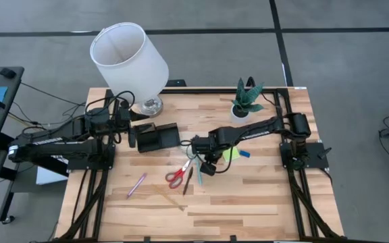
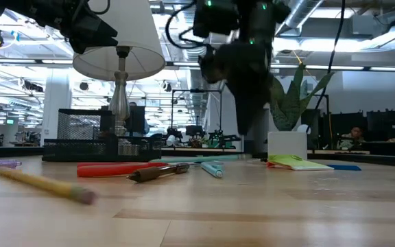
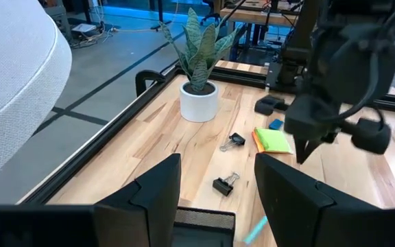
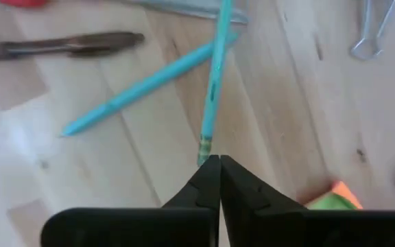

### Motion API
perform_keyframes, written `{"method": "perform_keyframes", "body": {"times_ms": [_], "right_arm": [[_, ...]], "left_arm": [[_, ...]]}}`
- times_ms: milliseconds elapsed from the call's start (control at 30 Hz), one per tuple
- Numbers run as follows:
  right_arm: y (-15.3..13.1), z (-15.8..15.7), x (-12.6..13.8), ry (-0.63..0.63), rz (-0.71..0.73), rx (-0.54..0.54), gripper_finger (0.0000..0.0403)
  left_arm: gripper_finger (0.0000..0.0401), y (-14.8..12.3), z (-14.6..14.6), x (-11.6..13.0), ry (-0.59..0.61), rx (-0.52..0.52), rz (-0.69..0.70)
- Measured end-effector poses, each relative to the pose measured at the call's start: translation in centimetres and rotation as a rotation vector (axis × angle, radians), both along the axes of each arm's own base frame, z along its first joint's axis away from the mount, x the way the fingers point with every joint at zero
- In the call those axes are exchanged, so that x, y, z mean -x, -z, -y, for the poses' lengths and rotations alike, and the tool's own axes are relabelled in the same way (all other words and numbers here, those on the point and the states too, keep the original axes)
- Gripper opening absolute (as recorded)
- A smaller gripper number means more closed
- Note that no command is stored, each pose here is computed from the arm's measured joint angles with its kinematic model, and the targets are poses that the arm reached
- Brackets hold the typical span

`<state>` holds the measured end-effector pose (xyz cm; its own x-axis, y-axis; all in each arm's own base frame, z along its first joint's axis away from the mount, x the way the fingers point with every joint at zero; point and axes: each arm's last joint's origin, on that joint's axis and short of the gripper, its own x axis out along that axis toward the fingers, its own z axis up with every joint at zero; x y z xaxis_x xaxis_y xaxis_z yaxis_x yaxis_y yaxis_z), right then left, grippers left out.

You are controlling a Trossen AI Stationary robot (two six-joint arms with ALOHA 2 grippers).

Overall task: Pick and place office supplies into organizer
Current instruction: Put the top blue pencil into the black desk organizer

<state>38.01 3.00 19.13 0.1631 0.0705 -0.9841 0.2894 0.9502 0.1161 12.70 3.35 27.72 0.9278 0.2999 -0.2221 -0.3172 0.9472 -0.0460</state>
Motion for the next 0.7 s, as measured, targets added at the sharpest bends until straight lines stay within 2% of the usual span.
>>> {"method": "perform_keyframes", "body": {"times_ms": [67,167,267,500,700], "right_arm": [[-0.9,0.0,0.0,-0.001,-0.024,0.016,0.0000],[-2.0,0.0,0.0,0.001,-0.031,0.064,0.0001],[-2.0,-0.1,0.1,-0.001,-0.043,0.078,0.0000],[-1.2,-2.0,0.4,-0.087,-0.035,0.089,0.0002],[-1.1,-1.7,0.4,-0.083,-0.035,0.095,0.0005]], "left_arm": [[0.0180,0.0,0.0,0.0,0.010,-0.003,-0.001],[0.0180,0.2,0.3,-0.4,0.112,-0.058,-0.030],[0.0180,0.7,0.7,-1.3,0.191,-0.057,-0.073],[0.0180,3.0,1.4,-4.6,0.216,-0.047,-0.226],[0.0180,4.4,2.8,-8.4,0.314,-0.069,-0.190]]}}
